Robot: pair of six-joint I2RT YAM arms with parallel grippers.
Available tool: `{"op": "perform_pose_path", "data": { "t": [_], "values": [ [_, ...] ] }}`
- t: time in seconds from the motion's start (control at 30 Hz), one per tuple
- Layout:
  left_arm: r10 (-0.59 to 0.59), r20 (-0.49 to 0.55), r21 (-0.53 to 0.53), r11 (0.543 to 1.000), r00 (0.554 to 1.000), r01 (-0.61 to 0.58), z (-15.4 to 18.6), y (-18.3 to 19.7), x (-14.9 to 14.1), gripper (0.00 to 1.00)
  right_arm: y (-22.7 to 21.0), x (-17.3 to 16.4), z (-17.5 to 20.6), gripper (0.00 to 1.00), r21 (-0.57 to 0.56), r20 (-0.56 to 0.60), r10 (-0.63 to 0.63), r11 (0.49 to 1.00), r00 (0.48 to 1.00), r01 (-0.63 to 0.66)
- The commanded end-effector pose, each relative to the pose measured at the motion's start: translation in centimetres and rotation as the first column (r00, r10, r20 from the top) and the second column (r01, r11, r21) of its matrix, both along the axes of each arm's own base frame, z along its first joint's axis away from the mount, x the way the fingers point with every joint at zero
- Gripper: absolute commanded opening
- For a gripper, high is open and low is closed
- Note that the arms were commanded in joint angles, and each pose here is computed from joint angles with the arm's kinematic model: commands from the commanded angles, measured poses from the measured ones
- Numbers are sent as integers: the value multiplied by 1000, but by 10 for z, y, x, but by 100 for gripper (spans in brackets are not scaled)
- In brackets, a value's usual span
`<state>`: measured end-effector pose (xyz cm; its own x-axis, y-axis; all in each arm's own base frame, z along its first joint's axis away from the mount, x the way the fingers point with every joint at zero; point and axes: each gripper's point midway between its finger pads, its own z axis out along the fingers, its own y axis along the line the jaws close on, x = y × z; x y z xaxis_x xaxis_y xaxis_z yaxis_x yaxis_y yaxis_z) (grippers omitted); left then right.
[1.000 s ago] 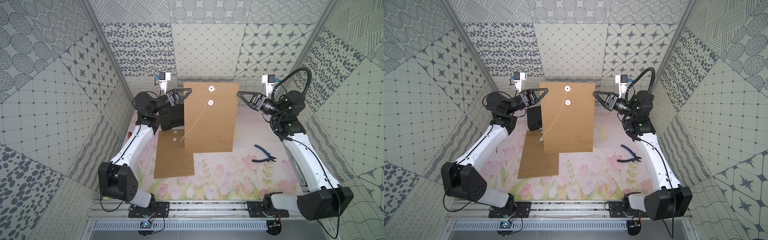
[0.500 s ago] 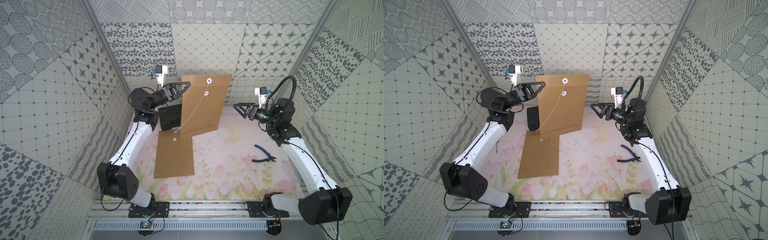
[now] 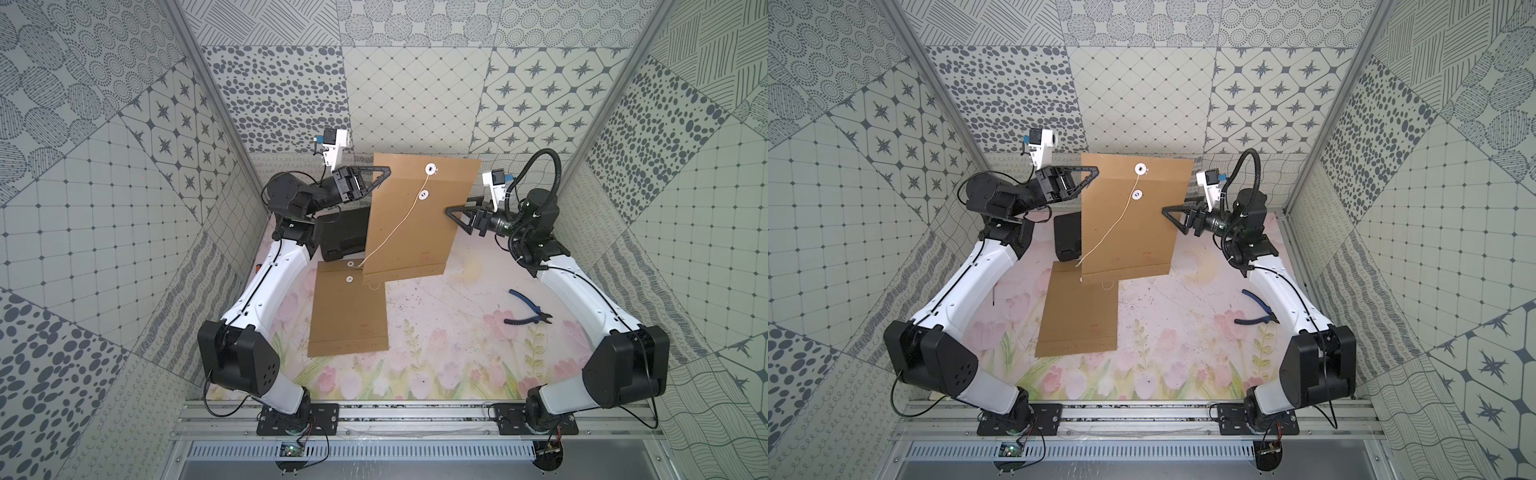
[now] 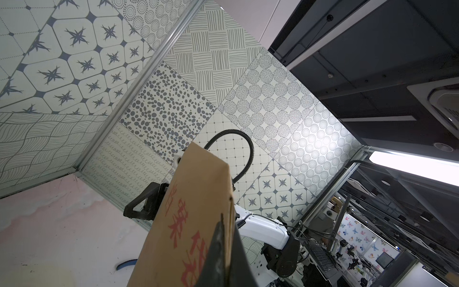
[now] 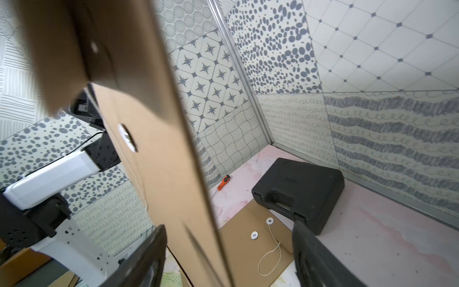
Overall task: Close the mouth of the file bag
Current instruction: Pick up the file bag from the center of the board, then close the file bag.
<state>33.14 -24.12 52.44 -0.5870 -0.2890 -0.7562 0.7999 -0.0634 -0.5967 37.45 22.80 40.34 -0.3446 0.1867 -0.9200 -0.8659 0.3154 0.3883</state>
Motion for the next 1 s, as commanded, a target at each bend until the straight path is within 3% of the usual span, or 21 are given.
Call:
{"op": "perform_pose_path", "data": {
  "t": [0.0,0.2,0.3,0.4,0.53,0.77,0.97],
  "values": [
    [-11,82,21,1000,997,9,7,1,-7,0,5,-29,33,67,44,123,110,992,986,-116],
    [44,47,21,999,998,-45,2,14,9,2,4,-35,32,18,61,61,134,989,989,-138],
    [32,12,36,999,999,-32,-14,13,11,24,4,-38,36,1,75,36,154,985,987,-156],
    [14,-26,57,998,1000,-12,-35,11,12,48,3,-42,42,0,91,25,167,981,986,-169],
    [-10,-43,72,997,999,13,-54,9,11,61,0,-49,53,0,100,40,163,981,986,-166],
    [-103,32,95,990,994,100,-61,-3,-10,61,1,-50,65,0,135,14,194,972,981,-194],
    [-107,101,103,990,989,97,-55,-7,-18,52,2,-53,66,0,138,-2,216,967,976,-214]
  ]
}}
